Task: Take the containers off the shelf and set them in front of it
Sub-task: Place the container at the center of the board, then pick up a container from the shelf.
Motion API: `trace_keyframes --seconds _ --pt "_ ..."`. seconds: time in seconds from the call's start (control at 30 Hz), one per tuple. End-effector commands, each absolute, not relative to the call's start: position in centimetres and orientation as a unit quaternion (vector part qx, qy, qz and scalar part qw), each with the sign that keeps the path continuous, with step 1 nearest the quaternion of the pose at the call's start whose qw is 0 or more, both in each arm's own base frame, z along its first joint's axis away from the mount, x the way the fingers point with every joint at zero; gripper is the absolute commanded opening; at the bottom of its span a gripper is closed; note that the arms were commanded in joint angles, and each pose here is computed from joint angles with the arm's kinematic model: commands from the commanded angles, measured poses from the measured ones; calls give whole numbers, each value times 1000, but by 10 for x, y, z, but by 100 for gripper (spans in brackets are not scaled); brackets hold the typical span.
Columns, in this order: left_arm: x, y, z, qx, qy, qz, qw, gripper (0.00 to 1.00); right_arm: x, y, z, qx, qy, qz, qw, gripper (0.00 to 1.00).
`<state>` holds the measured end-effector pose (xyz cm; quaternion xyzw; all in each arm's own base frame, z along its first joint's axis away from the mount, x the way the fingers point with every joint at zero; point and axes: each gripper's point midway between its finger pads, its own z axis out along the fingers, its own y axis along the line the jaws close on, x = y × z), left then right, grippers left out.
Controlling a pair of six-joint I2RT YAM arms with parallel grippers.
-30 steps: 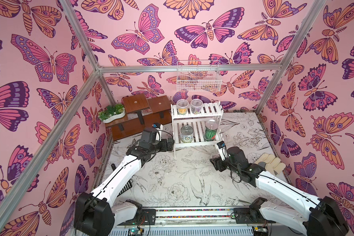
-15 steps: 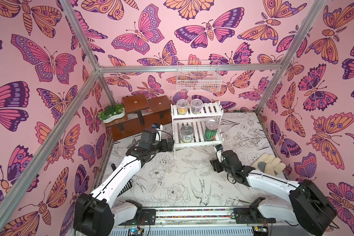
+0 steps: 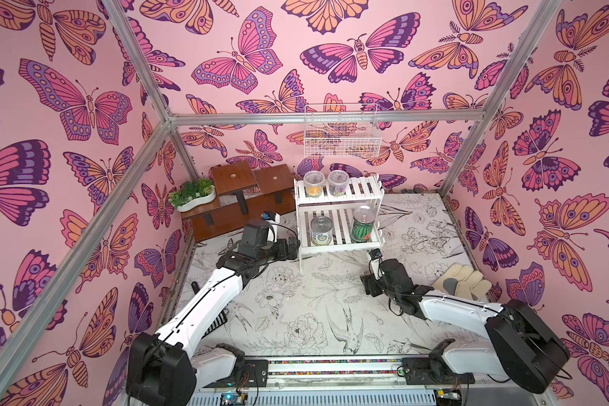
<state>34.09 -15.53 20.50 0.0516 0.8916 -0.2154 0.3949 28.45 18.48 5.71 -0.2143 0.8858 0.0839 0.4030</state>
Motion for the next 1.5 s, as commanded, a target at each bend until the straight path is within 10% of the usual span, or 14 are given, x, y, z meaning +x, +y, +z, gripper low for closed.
trace_keyframes --seconds 0.0,0.83,1.47 --pt "340 -151 208 51 888 -210 405 100 285 185 59 -205 886 83 407 83" --pt "350 -156 227 80 875 -220 423 100 274 198 232 -263 835 141 463 99" --pt "343 -153 227 82 871 -229 426 100 364 271 371 -376 737 287 483 99"
